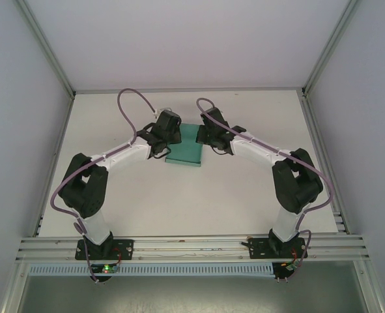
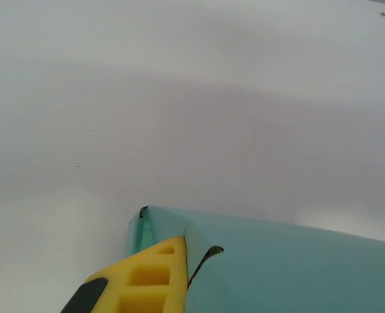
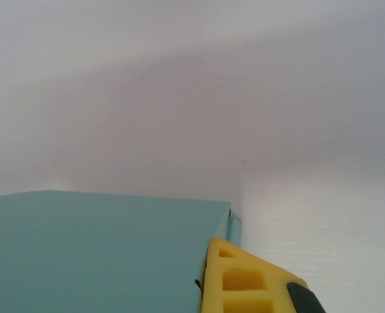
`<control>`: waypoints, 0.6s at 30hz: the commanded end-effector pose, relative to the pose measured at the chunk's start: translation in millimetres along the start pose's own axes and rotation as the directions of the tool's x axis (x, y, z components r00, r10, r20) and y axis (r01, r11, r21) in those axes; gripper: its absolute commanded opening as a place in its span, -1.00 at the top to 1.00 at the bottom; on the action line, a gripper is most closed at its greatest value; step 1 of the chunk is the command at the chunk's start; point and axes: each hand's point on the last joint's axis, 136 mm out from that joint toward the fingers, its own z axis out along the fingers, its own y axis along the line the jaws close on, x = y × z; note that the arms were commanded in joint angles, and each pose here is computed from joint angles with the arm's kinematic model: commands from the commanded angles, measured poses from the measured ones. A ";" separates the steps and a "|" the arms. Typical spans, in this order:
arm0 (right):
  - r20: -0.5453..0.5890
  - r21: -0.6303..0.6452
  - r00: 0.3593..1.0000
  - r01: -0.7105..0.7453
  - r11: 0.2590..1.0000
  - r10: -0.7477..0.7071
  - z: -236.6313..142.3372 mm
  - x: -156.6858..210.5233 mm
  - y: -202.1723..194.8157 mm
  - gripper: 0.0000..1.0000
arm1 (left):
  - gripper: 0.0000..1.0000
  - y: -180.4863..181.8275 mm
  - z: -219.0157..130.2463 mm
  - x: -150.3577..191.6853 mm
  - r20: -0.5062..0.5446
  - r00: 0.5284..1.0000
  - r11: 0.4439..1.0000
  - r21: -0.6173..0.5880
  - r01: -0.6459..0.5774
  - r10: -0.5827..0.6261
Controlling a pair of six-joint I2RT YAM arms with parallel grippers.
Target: Assemble paper box
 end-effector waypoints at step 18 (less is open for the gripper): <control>0.076 -0.098 0.989 0.134 0.986 -0.127 -14.1 15.2 29.9 0.82 | 1.00 20.8 -3.5 106.4 -0.211 0.968 0.991 0.013 -0.133 0.133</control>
